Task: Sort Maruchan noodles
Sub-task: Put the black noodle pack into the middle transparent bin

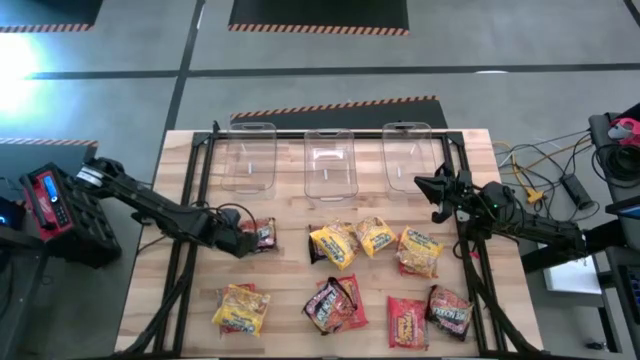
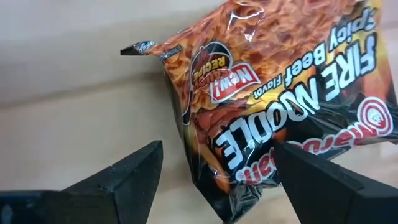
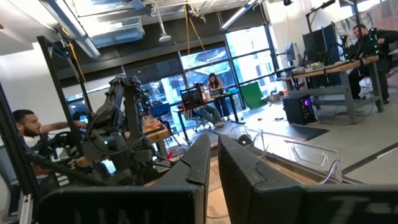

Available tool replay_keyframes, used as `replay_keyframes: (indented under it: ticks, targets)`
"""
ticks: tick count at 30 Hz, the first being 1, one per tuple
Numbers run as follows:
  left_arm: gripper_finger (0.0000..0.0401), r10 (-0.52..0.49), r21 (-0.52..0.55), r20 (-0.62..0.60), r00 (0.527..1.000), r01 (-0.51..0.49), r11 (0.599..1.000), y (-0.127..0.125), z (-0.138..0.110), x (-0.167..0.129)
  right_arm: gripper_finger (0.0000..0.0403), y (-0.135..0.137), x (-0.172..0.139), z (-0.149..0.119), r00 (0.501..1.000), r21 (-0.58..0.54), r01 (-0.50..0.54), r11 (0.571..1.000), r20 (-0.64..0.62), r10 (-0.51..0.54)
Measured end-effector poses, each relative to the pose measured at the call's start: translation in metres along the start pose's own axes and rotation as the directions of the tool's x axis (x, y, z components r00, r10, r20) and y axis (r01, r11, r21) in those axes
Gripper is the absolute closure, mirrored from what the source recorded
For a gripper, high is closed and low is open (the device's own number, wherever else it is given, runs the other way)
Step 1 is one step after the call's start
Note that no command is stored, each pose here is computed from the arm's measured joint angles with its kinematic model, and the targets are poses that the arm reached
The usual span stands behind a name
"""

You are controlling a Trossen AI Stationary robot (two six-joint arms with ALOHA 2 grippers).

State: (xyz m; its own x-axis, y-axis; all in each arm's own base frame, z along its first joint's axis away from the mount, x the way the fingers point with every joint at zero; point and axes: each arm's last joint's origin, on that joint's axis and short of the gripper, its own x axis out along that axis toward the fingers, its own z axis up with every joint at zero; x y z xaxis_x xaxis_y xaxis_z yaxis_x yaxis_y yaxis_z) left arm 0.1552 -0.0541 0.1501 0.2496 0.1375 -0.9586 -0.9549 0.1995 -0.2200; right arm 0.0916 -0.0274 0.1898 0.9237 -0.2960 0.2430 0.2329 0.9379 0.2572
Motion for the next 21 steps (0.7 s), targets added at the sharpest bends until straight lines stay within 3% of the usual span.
replay_keyframes:
  ticks: [12, 21]
  targets:
    - [0.0113, -0.1, -0.053, 0.063, 0.993, 0.103, 0.993, -0.004, -0.001, 0.013, 0.038, 0.0, 0.0, 0.0, 1.0, 0.0, 0.0, 1.0, 0.0, 0.0]
    - [0.0128, -0.148, -0.032, 0.108, 0.983, 0.153, 0.988, -0.007, -0.003, 0.026, 0.038, 0.0, 0.0, 0.0, 1.0, 0.0, 0.0, 1.0, 0.0, 0.0]
